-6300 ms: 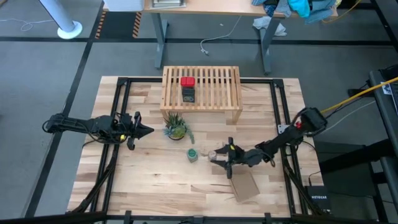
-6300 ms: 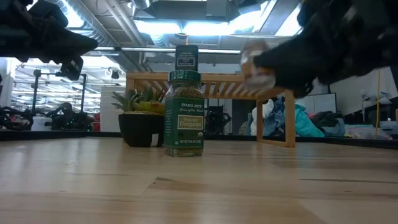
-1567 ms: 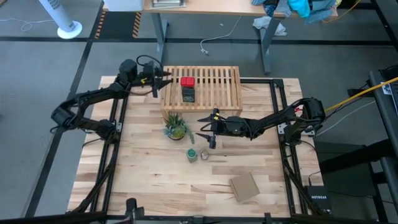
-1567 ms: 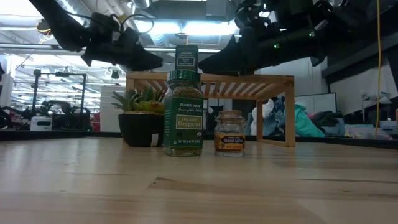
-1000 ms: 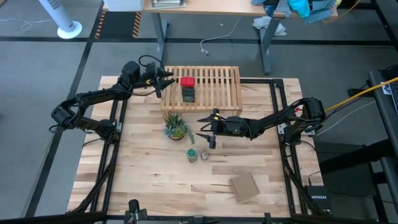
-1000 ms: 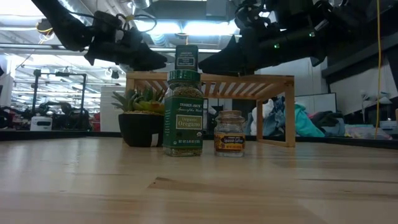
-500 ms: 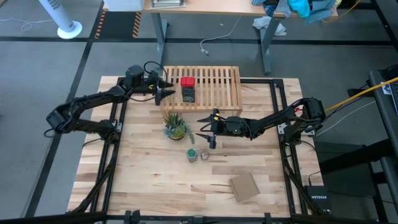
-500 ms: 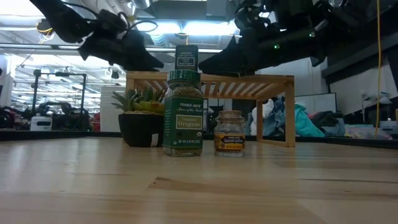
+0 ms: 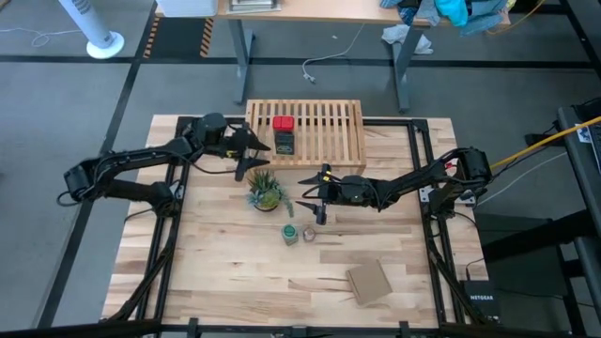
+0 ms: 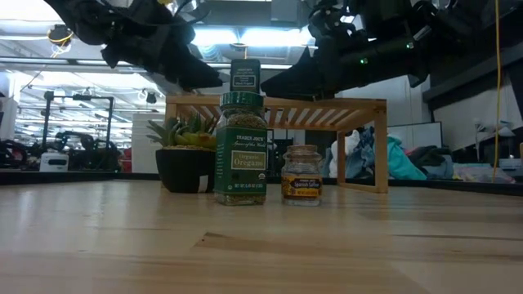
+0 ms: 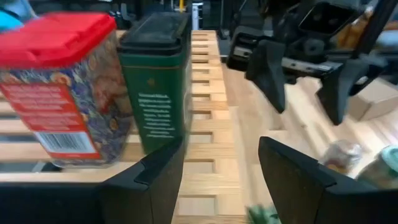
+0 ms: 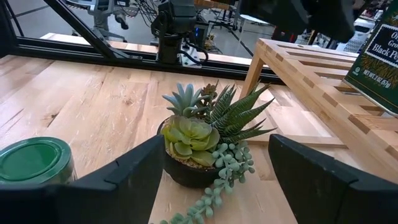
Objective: Shelf spices
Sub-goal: Remove the black seasoning can from the shelf
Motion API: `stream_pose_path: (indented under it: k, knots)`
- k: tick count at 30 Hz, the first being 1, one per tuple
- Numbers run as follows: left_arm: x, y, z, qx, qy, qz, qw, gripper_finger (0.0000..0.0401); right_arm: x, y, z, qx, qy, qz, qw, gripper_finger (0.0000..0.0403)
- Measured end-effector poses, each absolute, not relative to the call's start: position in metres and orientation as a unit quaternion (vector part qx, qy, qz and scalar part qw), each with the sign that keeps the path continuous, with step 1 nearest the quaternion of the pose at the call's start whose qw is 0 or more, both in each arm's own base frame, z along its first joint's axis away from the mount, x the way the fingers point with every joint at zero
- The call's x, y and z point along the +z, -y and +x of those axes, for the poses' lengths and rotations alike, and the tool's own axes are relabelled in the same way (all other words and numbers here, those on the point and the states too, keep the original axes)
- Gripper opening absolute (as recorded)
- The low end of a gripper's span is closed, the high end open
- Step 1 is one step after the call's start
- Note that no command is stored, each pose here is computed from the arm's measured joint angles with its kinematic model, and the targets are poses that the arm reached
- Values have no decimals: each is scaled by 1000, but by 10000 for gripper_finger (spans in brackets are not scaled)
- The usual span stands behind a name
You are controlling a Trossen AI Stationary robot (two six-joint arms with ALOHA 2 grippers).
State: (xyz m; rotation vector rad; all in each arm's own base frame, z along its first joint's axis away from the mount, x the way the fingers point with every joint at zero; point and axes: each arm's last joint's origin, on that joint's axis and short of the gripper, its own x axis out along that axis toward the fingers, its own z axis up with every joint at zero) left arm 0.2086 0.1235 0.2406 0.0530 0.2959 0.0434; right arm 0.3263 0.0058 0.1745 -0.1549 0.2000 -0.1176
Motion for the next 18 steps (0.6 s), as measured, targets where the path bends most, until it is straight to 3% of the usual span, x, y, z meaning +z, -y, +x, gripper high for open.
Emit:
stream_pose_path:
  k: [18]
  knots:
    - [240,-124,209,54,-156,24,986,202,174,-6,326,-59,-99,-77,990,292]
